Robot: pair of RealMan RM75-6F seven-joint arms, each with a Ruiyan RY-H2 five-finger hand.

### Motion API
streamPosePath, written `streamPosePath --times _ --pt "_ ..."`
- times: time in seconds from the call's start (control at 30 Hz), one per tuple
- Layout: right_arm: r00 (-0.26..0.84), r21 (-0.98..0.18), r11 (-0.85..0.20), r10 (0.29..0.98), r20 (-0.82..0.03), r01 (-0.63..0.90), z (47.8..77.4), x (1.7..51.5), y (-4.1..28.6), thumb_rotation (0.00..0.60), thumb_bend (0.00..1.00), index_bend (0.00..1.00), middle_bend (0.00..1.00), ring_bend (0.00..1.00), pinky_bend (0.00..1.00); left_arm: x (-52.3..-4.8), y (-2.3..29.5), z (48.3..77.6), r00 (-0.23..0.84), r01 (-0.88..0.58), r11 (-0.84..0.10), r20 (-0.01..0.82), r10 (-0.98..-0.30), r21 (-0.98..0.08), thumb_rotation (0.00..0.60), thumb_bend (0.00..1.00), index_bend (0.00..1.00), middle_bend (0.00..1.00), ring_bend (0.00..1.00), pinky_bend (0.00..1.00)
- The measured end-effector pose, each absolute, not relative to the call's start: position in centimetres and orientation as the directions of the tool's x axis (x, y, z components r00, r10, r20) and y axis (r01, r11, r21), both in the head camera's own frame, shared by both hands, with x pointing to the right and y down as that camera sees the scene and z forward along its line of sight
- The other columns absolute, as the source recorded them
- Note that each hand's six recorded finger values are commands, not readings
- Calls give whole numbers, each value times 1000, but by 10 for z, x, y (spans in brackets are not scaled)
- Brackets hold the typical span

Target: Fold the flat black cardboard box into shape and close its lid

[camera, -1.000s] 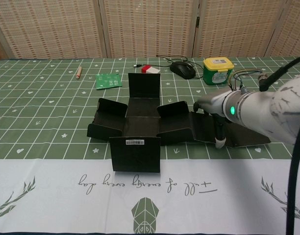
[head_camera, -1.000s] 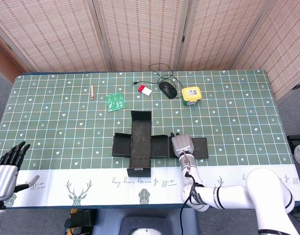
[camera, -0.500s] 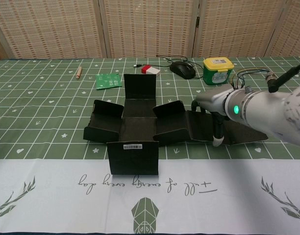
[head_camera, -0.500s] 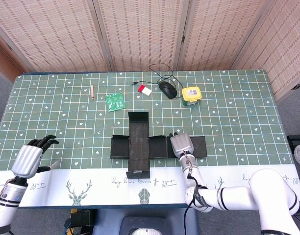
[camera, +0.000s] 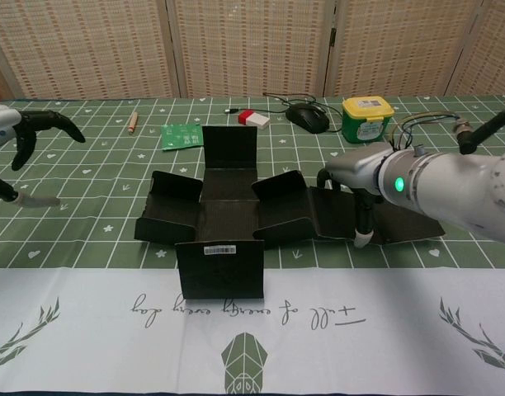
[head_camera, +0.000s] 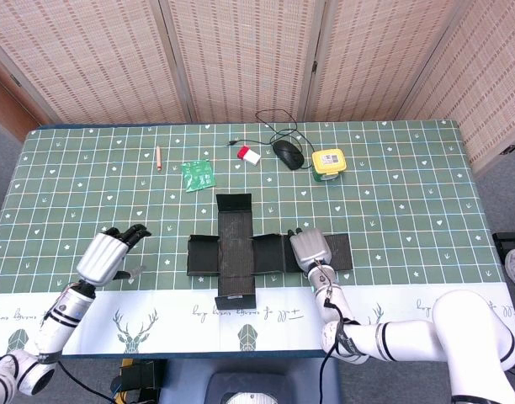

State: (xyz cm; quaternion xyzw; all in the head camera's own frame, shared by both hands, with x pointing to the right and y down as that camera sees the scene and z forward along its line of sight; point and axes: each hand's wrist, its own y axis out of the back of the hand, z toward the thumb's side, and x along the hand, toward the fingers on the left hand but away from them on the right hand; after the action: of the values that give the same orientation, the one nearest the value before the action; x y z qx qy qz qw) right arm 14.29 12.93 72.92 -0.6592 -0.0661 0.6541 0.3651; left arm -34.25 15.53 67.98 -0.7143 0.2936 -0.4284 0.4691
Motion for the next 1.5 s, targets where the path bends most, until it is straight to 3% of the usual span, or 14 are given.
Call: streamPosePath --times 0.1,0.43,0.7,1.1,1.5 --pt "140 -569 -725 564 -814 -389 728 143 130 600 172 232 324 794 911 -328 154 691 489 2 -369 323 -810 -929 600 37 4 5 596 526" --pt "144 -567 -726 560 -816 -388 726 147 132 600 173 237 324 794 911 -298 156 723 557 124 -317 330 -762 -940 600 37 0 0 572 530" --pt "155 -568 -730 555 -817 -381 726 147 134 600 172 238 324 794 906 -292 159 742 550 170 -334 371 -748 -927 600 38 0 0 568 531" --pt "192 -575 -727 545 -816 -375 720 136 136 600 172 238 324 794 901 -260 169 753 516 -12 -434 366 -774 -901 600 37 0 0 563 538" --pt "274 -619 -613 566 -778 -492 695 112 120 600 180 238 324 794 901 -237 172 742 510 -233 -553 384 -770 -800 600 37 0 0 553 545"
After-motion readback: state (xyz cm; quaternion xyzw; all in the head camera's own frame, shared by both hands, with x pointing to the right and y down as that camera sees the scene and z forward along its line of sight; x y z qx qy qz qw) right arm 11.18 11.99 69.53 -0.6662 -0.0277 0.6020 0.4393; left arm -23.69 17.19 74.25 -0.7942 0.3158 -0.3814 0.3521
